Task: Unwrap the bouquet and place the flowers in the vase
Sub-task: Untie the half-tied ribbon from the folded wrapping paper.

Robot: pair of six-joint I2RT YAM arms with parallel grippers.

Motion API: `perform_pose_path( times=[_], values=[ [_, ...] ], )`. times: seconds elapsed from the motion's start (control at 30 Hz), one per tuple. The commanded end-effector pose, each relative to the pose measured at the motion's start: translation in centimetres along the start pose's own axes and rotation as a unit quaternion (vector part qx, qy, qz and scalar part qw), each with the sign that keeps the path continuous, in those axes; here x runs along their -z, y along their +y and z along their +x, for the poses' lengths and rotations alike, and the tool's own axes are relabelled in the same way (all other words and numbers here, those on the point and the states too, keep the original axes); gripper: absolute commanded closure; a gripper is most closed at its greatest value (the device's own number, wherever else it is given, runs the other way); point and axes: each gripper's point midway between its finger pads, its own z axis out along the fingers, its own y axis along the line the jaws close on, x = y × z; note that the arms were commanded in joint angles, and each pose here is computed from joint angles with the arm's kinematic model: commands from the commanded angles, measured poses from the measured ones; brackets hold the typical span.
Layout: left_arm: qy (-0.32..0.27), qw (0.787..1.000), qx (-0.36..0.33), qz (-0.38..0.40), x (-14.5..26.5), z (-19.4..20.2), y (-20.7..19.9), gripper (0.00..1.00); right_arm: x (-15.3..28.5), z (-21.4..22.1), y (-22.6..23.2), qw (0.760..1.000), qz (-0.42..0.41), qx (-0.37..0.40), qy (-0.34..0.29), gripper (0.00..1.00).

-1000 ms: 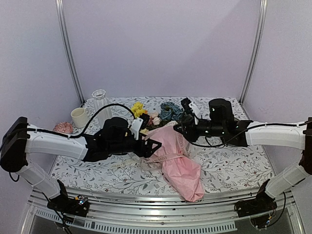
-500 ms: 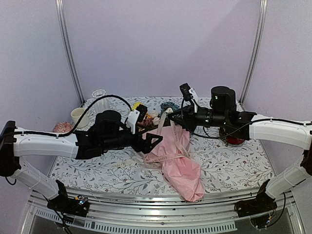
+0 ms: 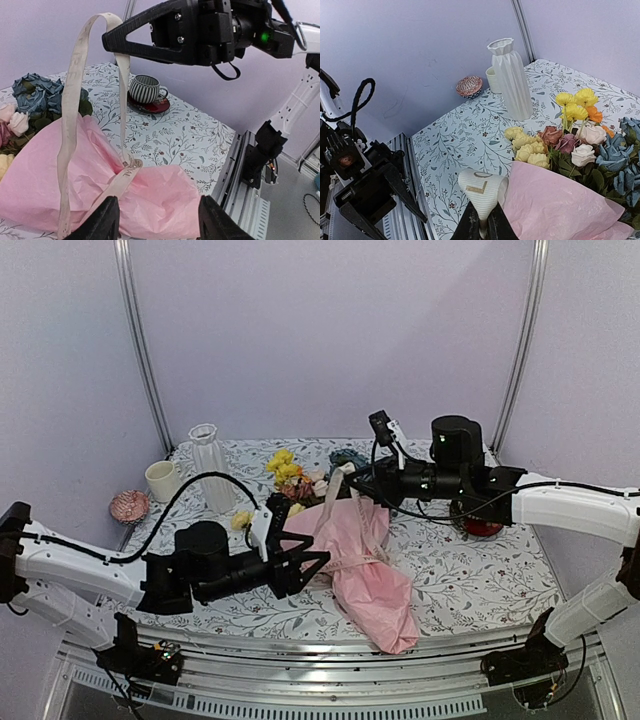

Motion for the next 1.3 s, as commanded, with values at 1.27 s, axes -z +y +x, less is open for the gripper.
perform_pose_path(
  times=[1.27],
  values=[
    [-0.036,0.996,0.043,-0.074,-14.0,6.1,4.3,0.48,-0.2,-1.9,2.2,0.996,-0.054,-0.075,-0.015,0.92]
  ],
)
